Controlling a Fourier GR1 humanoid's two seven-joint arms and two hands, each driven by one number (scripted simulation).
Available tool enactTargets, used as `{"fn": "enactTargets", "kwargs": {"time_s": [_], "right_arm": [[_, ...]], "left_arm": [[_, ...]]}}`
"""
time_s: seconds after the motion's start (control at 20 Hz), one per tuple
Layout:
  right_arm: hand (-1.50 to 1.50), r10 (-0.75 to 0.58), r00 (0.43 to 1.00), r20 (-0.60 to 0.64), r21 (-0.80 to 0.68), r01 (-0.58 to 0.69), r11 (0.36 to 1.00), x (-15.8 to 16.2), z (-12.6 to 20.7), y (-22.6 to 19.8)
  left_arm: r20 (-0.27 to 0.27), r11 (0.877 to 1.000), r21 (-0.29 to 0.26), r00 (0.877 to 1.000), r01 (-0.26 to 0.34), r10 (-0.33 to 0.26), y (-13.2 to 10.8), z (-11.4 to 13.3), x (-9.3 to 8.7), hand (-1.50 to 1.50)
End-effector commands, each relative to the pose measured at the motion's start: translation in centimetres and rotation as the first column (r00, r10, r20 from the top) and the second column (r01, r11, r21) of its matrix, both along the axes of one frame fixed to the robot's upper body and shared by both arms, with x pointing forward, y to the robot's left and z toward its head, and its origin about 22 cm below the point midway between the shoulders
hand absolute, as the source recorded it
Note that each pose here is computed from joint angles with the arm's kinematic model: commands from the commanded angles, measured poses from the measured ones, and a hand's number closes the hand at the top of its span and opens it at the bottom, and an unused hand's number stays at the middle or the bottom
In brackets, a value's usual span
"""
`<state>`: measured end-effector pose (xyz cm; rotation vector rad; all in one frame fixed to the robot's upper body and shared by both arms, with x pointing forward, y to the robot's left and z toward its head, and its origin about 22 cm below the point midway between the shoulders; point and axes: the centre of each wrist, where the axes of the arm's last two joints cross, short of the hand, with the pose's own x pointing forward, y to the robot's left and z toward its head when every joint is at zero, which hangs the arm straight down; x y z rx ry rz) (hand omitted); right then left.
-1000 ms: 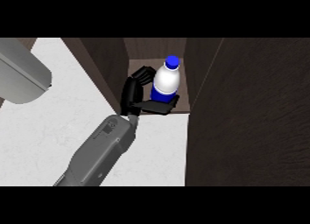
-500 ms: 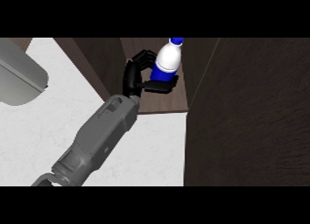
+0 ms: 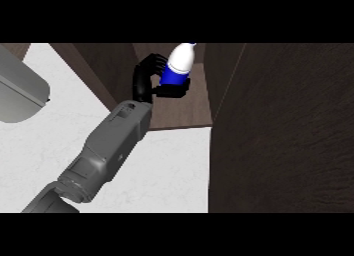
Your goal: Pick up the bottled water, place it into the cabinet and close the cabinet
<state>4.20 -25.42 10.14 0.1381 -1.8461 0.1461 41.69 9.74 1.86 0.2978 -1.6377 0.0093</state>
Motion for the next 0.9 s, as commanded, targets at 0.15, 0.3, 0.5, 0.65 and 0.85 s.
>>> {"fn": "enactTargets", "kwargs": {"time_s": [0.15,0.3,0.5,0.65,0.85], "right_arm": [[-1.50,0.013,0.999,0.029,0.069,-0.015,0.998,-0.8,1.9,0.7],[-1.50,0.024,0.999,0.027,0.064,-0.026,0.998,-0.3,1.9,0.8],[-1.50,0.061,0.998,0.025,0.060,-0.062,0.996,-0.6,1.2,0.0],[-1.50,0.047,0.999,0.018,0.061,-0.048,0.997,-0.6,1.0,-0.3],[-1.50,0.067,0.997,0.034,0.057,-0.069,0.996,-0.3,0.6,-0.4]], "left_arm": [[0.006,0.995,0.031,0.996,-0.094,0.094,3.5,0.0,1.1,1.50],[0.065,0.985,0.133,0.993,-0.109,0.101,1.4,1.2,1.4,-1.50],[0.100,0.972,0.199,0.989,-0.127,0.108,3.1,0.7,1.5,-1.50],[0.114,0.964,0.218,0.985,-0.149,0.126,2.1,1.7,1.9,-1.50],[0.118,0.983,0.143,0.988,-0.112,0.096,2.1,1.5,1.8,-1.50]]}}
